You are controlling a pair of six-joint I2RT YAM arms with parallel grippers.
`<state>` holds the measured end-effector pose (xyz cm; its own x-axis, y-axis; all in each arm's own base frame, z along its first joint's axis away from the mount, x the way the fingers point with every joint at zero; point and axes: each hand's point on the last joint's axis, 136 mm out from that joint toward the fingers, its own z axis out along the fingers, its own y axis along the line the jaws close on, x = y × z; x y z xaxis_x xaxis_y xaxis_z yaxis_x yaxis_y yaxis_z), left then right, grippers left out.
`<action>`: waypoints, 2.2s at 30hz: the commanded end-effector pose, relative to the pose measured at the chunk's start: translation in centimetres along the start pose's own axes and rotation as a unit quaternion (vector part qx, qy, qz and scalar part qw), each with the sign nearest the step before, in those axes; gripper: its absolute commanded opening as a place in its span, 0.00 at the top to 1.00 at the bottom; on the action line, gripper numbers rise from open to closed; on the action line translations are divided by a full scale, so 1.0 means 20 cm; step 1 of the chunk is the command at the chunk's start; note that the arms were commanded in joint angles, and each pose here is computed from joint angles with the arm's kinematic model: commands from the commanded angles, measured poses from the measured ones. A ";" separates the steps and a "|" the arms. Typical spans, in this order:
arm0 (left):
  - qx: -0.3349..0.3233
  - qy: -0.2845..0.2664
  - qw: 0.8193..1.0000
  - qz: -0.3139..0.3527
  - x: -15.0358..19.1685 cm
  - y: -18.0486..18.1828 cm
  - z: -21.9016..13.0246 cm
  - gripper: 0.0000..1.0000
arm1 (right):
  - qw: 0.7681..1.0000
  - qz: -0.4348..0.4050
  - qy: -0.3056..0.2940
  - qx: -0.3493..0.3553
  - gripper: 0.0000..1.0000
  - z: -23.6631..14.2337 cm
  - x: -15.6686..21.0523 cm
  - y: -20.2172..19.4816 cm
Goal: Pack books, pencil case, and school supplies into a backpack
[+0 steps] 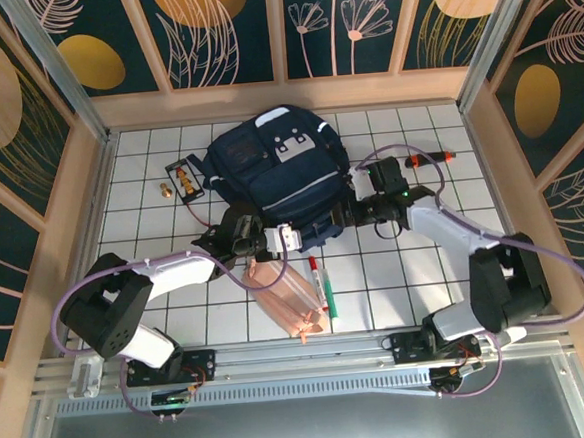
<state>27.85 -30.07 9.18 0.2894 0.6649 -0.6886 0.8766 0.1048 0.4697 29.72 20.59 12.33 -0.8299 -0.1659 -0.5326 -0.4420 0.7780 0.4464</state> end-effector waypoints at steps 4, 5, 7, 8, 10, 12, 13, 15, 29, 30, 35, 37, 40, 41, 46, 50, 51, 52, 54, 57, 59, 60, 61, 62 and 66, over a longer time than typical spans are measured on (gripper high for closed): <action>-0.002 -0.071 0.997 -0.033 -0.14 0.02 -0.01 1.00 | 0.999 -0.012 0.032 -0.036 0.48 0.05 0.06 0.22; -0.003 -0.075 0.997 -0.034 -0.14 0.02 -0.02 1.00 | 0.999 -0.007 0.031 -0.023 0.48 0.08 0.05 0.21; -0.001 -0.080 0.996 -0.035 -0.15 0.02 -0.02 1.00 | 0.999 0.001 0.032 -0.015 0.49 0.14 0.06 0.21; 0.000 -0.082 0.996 -0.036 -0.15 0.02 -0.03 1.00 | 1.000 0.005 0.031 -0.003 0.50 0.17 0.06 0.20; 0.002 -0.084 0.996 -0.036 -0.16 0.01 -0.03 1.00 | 0.999 0.009 0.036 0.017 0.52 0.23 0.07 0.18; 0.000 -0.087 0.995 -0.038 -0.16 0.01 -0.04 1.00 | 0.999 0.010 0.024 0.027 0.54 0.27 0.05 0.18; -0.002 -0.090 0.995 -0.039 -0.16 0.00 -0.05 1.00 | 0.999 0.011 0.020 0.027 0.56 0.29 0.04 0.19; 0.000 -0.094 0.995 -0.038 -0.17 0.00 -0.05 1.00 | 0.998 0.022 0.017 0.060 0.63 0.32 0.01 0.14; -0.101 0.005 0.991 -0.082 0.07 0.14 -0.13 1.00 | 0.979 0.056 -0.024 0.196 1.00 0.12 -0.04 -0.24; -0.123 0.015 0.989 -0.086 0.10 0.16 -0.15 1.00 | 0.980 0.067 -0.027 0.188 1.00 0.10 -0.04 -0.26; -0.139 0.014 0.985 -0.097 0.16 0.16 -0.24 1.00 | 0.993 0.063 -0.010 0.103 1.00 0.13 -0.08 -0.21; -0.112 -0.019 0.990 -0.085 0.09 0.11 -0.26 1.00 | 0.997 0.032 -0.001 0.066 1.00 0.15 -0.10 -0.08; -0.068 -0.081 0.991 -0.080 -0.06 0.09 -0.27 0.65 | 0.999 0.001 -0.004 0.034 1.00 0.17 -0.16 0.08; -0.054 -0.099 0.991 -0.076 -0.11 0.09 -0.27 0.57 | 1.000 -0.001 -0.007 0.022 1.00 0.17 -0.18 0.13; -0.001 -0.155 0.986 -0.061 -0.31 0.12 -0.20 0.37 | 0.998 -0.003 -0.027 -0.049 1.00 0.15 -0.26 0.34; 0.028 -0.138 0.987 -0.071 -0.32 0.15 -0.06 0.35 | 0.996 -0.003 -0.018 -0.085 1.00 0.17 -0.25 0.40; 0.023 -0.135 0.988 -0.076 -0.32 0.17 -0.04 0.36 | 0.995 -0.005 -0.013 -0.095 1.00 0.17 -0.24 0.42; 0.016 -0.129 0.988 -0.078 -0.30 0.18 -0.02 0.37 | 0.994 -0.007 -0.010 -0.109 1.00 0.18 -0.22 0.45; -0.001 -0.116 0.990 -0.075 -0.26 0.20 -0.01 0.41 | 0.992 -0.008 -0.010 -0.124 1.00 0.18 -0.20 0.48; -0.026 -0.098 0.992 -0.072 -0.17 0.18 -0.01 0.46 | 0.991 0.015 -0.021 -0.130 1.00 0.17 -0.19 0.48; -0.018 -0.088 0.993 -0.082 -0.12 0.14 0.00 0.47 | 0.988 0.023 -0.018 -0.152 1.00 0.16 -0.17 0.51; -0.014 -0.083 0.993 -0.087 -0.10 0.13 0.00 0.50 | 0.986 0.024 -0.014 -0.162 1.00 0.16 -0.17 0.52; -0.012 -0.077 0.992 -0.096 -0.08 0.13 0.01 0.52 | 0.985 0.022 -0.009 -0.170 1.00 0.17 -0.15 0.54; -0.012 -0.072 0.992 -0.104 -0.06 0.13 0.02 0.52 | 0.984 0.016 -0.003 -0.177 1.00 0.17 -0.14 0.55; -0.053 -0.061 0.989 -0.126 -0.01 0.20 0.01 0.50 | 0.984 -0.006 0.007 -0.180 1.00 0.17 -0.10 0.57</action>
<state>30.33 -30.79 11.37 0.1521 0.5203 -0.8403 0.9040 0.2705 0.3311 28.40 30.04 12.92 -0.8813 -0.1551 -0.4465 -0.4363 0.6302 0.6422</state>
